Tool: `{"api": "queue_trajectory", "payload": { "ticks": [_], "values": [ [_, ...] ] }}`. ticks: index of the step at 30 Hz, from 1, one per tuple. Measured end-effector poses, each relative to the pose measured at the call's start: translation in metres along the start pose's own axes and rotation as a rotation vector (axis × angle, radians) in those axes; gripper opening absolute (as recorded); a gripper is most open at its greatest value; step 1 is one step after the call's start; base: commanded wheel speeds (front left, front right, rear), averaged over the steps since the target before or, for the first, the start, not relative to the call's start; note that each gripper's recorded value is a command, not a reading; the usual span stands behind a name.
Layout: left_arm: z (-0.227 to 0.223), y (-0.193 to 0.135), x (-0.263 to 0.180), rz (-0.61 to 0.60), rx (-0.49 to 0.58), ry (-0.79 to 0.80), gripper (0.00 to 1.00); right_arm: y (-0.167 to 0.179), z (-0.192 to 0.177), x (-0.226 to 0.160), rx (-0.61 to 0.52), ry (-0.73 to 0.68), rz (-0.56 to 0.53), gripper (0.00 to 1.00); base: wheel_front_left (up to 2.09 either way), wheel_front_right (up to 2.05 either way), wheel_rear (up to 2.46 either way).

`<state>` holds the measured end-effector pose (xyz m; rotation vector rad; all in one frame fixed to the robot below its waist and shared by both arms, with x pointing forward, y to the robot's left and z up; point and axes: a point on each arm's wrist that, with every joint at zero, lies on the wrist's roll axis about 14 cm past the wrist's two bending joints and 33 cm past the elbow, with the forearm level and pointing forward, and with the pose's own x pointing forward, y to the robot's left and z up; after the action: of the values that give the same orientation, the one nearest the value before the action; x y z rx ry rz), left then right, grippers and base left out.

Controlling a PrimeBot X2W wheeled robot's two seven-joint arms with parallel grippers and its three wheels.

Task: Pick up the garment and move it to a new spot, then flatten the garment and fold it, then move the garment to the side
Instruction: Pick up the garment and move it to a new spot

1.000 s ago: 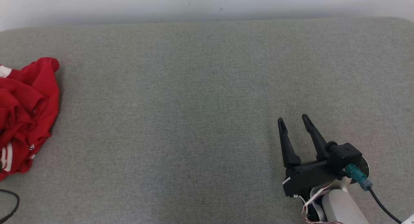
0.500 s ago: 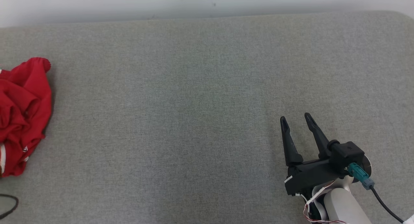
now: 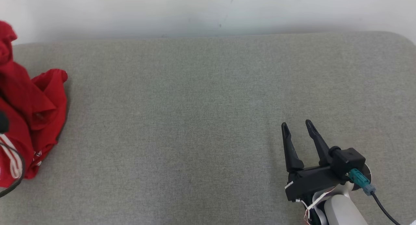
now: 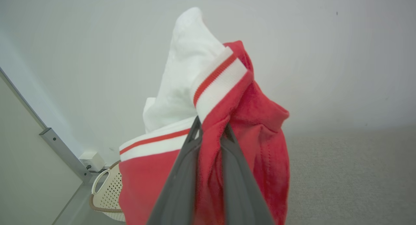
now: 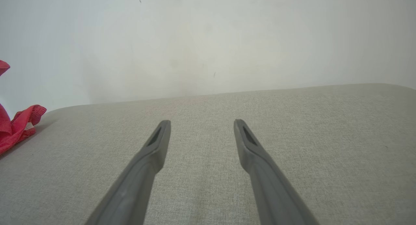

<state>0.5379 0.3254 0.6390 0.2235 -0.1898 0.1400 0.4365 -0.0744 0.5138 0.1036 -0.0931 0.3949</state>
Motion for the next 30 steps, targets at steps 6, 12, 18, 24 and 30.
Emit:
{"api": "queue_trajectory", "payload": {
  "ticks": [6, 12, 18, 24, 30],
  "values": [
    [0.06, -0.04, 0.008, -0.113, 0.006, -0.16, 0.0, -0.007, 0.008, -0.011, 0.002, -0.017, -0.039, 1.0, 0.0, 0.0, 0.0],
    [0.114, -0.098, 0.002, -0.257, -0.01, -0.289, 0.0, -0.015, 0.015, -0.023, 0.006, -0.031, -0.081, 1.0, 0.0, 0.0, 0.0],
    [0.155, -0.16, -0.018, -0.414, -0.044, -0.385, 0.0, -0.028, 0.023, -0.035, -0.002, -0.048, -0.13, 1.0, 0.0, 0.0, 0.0],
    [0.182, -0.218, -0.047, -0.552, -0.129, -0.45, 0.0, -0.042, 0.028, -0.048, -0.004, -0.058, -0.183, 1.0, 0.0, 0.0, 0.0],
    [0.192, -0.271, -0.081, -0.692, -0.194, -0.478, 0.0, -0.055, 0.031, -0.061, -0.011, -0.06, -0.233, 1.0, 0.0, 0.0, 0.0]
  ]
}}
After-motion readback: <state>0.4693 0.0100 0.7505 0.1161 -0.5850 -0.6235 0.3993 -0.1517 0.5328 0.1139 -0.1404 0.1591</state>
